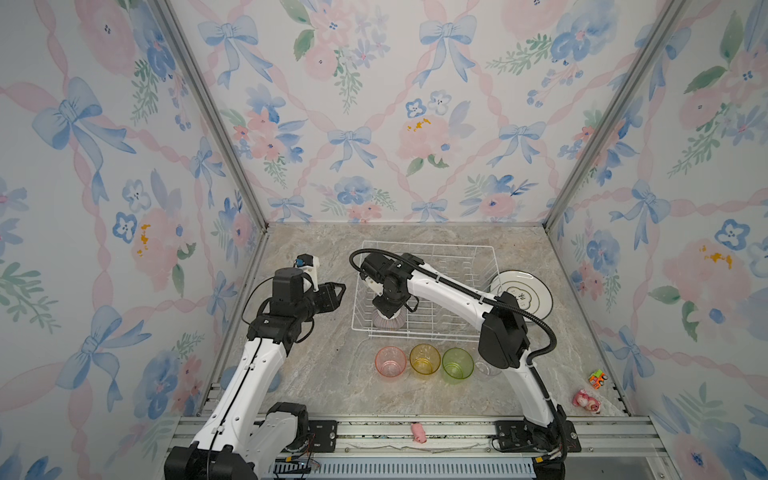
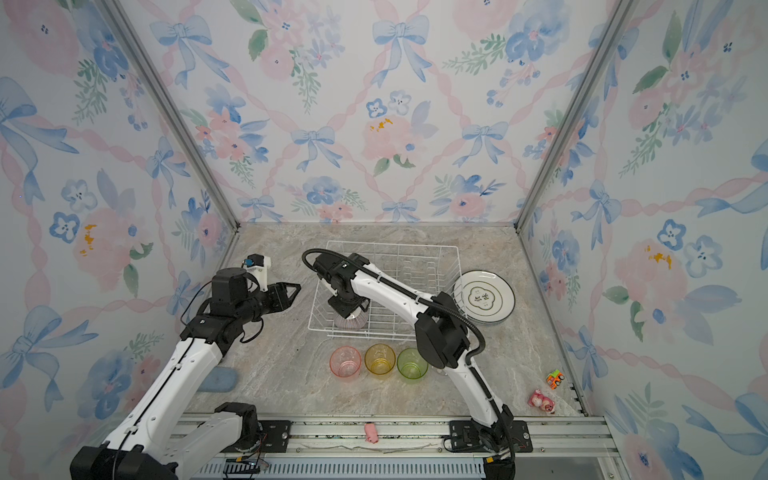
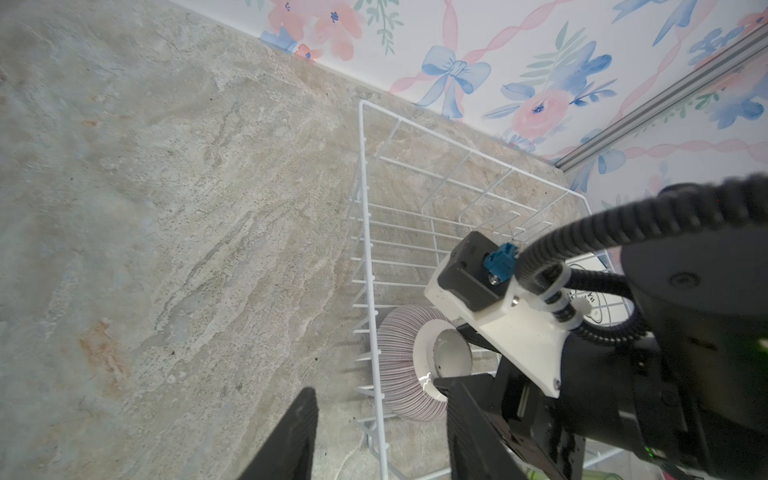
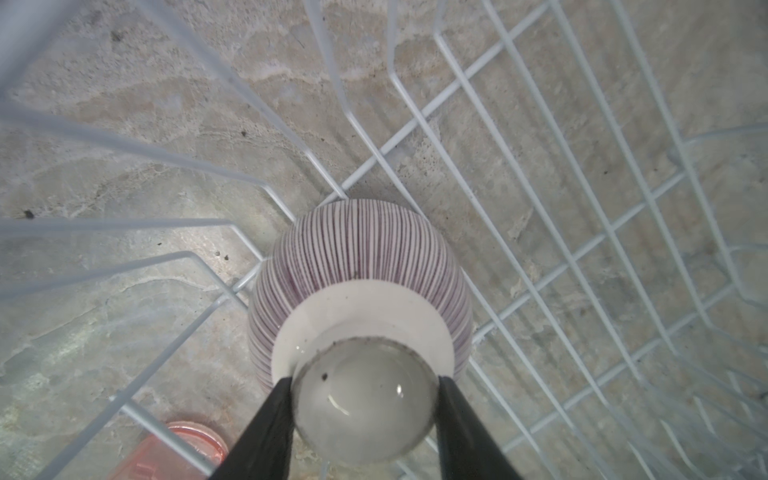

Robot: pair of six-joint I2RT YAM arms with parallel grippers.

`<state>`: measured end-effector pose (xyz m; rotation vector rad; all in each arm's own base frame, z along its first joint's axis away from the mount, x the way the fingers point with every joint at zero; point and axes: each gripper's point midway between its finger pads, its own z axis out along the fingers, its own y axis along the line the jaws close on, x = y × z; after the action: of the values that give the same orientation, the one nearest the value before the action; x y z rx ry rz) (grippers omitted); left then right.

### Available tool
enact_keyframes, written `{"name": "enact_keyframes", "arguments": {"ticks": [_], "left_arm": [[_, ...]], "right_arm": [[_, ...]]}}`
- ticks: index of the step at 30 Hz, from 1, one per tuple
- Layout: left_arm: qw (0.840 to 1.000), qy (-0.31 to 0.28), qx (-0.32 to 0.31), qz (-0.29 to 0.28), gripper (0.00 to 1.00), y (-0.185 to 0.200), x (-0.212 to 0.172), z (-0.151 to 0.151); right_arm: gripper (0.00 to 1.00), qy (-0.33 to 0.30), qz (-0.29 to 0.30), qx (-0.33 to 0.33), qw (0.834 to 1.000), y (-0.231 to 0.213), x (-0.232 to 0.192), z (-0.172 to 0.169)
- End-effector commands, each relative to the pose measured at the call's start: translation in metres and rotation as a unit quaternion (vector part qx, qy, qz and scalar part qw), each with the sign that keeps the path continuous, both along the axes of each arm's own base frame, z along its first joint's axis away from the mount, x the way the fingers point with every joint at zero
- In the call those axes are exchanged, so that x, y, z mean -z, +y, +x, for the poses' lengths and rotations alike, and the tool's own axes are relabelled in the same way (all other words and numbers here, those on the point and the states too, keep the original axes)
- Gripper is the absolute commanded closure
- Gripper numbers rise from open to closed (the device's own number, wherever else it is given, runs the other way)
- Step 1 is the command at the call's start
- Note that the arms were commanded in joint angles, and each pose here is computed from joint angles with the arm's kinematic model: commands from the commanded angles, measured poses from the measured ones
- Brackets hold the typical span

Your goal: Unload the mixed dishes from the dish rack

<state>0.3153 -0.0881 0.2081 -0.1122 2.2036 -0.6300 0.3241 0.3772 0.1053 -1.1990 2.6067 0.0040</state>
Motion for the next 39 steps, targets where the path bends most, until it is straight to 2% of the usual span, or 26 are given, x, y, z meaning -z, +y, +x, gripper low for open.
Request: {"name": "enact_keyframes", "arguments": {"ticks": [1, 9, 13, 18, 22, 27, 30, 33, 35, 39], "left_arm": [[1.0, 0.012, 0.024, -0.005, 0.53, -0.008, 0.008, -0.002], [0.996, 0.047, 0.075, -0.008, 0.52, -0.041, 0.022, 0.002], [0.991, 0.074, 0.108, -0.035, 0.49, -0.059, 0.036, 0.005], [0.985, 0.081, 0.134, -0.076, 0.49, -0.077, 0.045, 0.014], [0.98, 0.079, 0.154, -0.102, 0.5, -0.088, 0.044, 0.023], [0.979, 0.058, 0.164, -0.103, 0.59, -0.095, 0.025, 0.032], [0.986, 0.032, 0.144, -0.076, 0.59, -0.089, 0.007, 0.037], [0.984, 0.017, 0.156, -0.088, 0.58, -0.092, -0.01, 0.034], [0.98, 0.026, 0.171, -0.1, 0.58, -0.098, -0.008, 0.032], [0.973, 0.069, 0.187, -0.116, 0.58, -0.105, 0.02, 0.029]], "right_arm": [[0.69, -0.045, 0.02, 0.016, 0.999, -0.012, -0.04, 0.01], [0.7, -0.059, 0.032, 0.036, 0.997, -0.028, -0.054, 0.017], [0.7, -0.059, 0.052, 0.049, 0.996, -0.035, -0.059, 0.02], [0.71, -0.059, 0.083, 0.066, 0.993, -0.048, -0.069, 0.023], [0.71, -0.058, 0.118, 0.086, 0.988, -0.062, -0.079, 0.026], [0.72, -0.052, 0.15, 0.107, 0.981, -0.079, -0.085, 0.027], [0.72, -0.05, 0.152, 0.11, 0.981, -0.083, -0.084, 0.026], [0.73, -0.05, 0.157, 0.11, 0.98, -0.083, -0.084, 0.026], [0.73, -0.048, 0.166, 0.112, 0.979, -0.084, -0.086, 0.026], [0.73, -0.049, 0.189, 0.118, 0.974, -0.086, -0.093, 0.027]]}}
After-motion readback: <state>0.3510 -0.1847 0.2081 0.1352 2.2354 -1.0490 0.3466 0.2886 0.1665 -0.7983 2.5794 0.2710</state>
